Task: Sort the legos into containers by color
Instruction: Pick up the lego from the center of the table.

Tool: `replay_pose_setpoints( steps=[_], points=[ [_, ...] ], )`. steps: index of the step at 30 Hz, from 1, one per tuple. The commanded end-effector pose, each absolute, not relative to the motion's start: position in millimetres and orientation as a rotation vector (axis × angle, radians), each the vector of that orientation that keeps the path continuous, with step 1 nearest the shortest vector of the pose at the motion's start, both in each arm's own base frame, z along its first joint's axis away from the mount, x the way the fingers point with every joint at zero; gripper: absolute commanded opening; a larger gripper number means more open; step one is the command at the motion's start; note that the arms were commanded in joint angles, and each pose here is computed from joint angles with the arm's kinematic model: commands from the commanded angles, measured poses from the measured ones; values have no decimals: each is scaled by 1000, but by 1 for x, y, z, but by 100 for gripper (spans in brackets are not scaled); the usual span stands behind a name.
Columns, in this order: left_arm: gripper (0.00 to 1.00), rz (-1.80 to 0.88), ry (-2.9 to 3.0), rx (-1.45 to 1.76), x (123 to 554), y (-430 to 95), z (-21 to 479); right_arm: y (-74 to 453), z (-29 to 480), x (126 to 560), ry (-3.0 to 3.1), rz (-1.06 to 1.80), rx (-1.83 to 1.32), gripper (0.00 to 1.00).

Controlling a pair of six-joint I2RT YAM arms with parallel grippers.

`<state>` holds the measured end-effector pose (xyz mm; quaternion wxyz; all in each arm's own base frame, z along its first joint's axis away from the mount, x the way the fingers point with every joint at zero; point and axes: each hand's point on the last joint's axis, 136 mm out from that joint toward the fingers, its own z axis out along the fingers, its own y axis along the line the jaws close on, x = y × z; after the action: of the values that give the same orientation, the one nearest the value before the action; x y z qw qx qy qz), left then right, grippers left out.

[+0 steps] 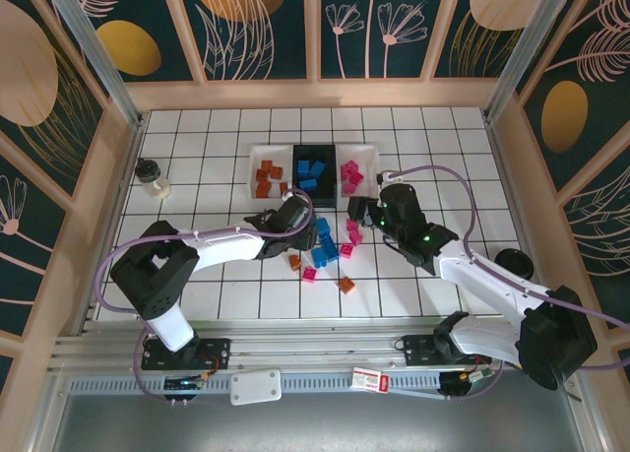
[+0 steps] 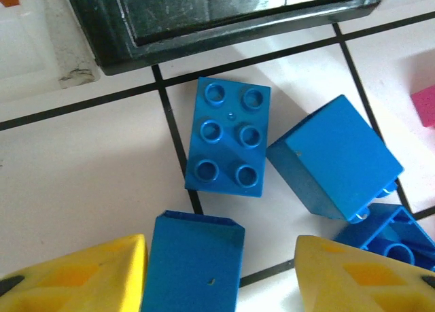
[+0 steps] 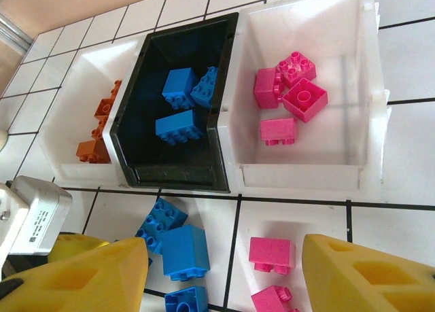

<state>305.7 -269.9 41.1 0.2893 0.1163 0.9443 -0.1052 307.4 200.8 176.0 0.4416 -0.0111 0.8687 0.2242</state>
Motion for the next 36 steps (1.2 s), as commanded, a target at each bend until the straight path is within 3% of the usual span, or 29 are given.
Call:
replay_pose_setpoints(
  steps=[1, 15, 20, 26, 36],
  points=[
    [56, -140, 2631, 345, 287, -248, 6, 198, 170, 307, 2165, 550, -3, 62],
    [51, -8, 2641, 382, 282, -236, -10, 200, 167, 309, 2173, 550, -7, 62],
    [38, -34, 2651, 377, 278, -238, -11, 200, 166, 310, 2172, 548, -6, 62],
    [28, -110, 2620, 359, 281, -247, 9, 200, 165, 310, 2174, 543, -4, 62],
    [27, -331, 2427, 251, 319, -280, 101, 197, 167, 309, 2164, 543, 6, 62]
  ],
)
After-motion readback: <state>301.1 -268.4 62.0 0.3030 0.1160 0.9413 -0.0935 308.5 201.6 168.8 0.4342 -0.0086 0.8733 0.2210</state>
